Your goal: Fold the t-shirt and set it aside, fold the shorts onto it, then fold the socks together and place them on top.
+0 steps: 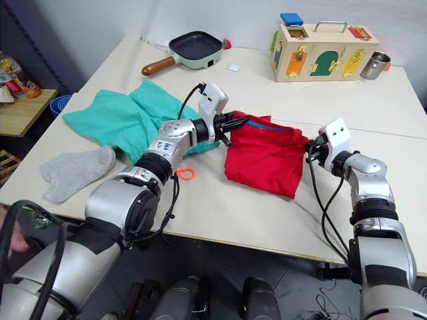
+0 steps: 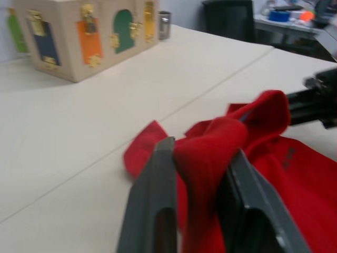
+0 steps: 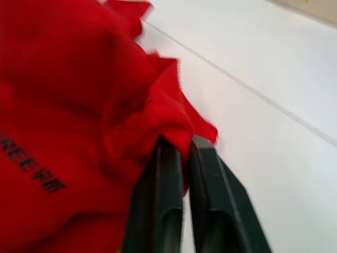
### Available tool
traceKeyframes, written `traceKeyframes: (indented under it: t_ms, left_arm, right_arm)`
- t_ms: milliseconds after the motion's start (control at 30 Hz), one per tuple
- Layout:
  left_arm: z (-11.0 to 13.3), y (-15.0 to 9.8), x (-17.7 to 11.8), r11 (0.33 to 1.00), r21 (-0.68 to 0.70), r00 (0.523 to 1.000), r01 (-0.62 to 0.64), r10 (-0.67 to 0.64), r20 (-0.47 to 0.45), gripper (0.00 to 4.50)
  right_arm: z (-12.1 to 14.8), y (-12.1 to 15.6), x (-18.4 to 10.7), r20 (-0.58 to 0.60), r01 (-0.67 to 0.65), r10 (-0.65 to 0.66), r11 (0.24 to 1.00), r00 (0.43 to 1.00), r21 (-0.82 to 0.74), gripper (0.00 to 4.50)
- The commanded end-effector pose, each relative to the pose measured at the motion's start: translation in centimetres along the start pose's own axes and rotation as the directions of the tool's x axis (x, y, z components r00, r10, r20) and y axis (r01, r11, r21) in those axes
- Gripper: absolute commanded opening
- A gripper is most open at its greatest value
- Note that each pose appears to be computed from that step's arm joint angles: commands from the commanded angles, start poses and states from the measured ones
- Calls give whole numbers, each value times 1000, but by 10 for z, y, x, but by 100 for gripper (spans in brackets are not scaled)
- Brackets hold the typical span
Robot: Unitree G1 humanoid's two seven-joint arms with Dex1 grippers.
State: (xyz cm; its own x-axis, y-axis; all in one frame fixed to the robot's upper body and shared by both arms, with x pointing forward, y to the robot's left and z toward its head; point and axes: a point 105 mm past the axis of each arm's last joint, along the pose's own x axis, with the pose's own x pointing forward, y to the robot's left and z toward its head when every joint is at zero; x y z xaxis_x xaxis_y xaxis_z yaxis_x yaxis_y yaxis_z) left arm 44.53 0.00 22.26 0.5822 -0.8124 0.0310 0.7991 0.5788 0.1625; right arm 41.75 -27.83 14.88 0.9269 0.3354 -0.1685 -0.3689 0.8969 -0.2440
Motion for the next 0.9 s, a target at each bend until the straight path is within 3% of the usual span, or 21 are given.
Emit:
traceKeyframes:
  t_ms: [33,167,300,367,400,467,533,600,667,900]
  left_arm:
    - [26,22,-10,995,28,990,-97,93,109,209]
    - [31,42,-26,982,76,980,-174,165,116,332]
    - [32,39,-39,986,153,989,-71,51,136,450]
    - [27,31,-44,983,183,992,13,-36,122,450]
    - [18,19,-50,957,262,985,125,-151,81,450]
    - [-4,-5,-66,865,372,935,338,-353,-29,450]
    - [-22,-19,-79,785,424,887,451,-447,-115,450]
    - [-33,-27,-86,747,441,862,498,-483,-154,450]
    - [-44,-36,-86,723,450,847,524,-498,-187,450]
    - [-61,-64,-59,723,450,848,525,-490,-201,450]
  right_arm:
    - [16,-23,-18,55,87,-84,994,995,-58,171]
    - [27,-36,-33,91,118,-110,989,990,-90,311]
    - [43,-38,-45,149,105,-87,987,985,-123,448]
    - [53,-28,-49,202,30,-3,990,979,-134,448]
    - [61,-8,-54,233,-90,135,977,963,-193,448]
    - [63,34,-68,209,-317,389,898,897,-306,448]
    - [53,64,-79,117,-452,532,800,839,-395,448]
    - [41,82,-84,50,-515,590,739,806,-434,448]
    - [31,94,-84,28,-536,603,728,797,-428,448]
    - [4,103,-68,-25,-487,536,745,844,-456,448]
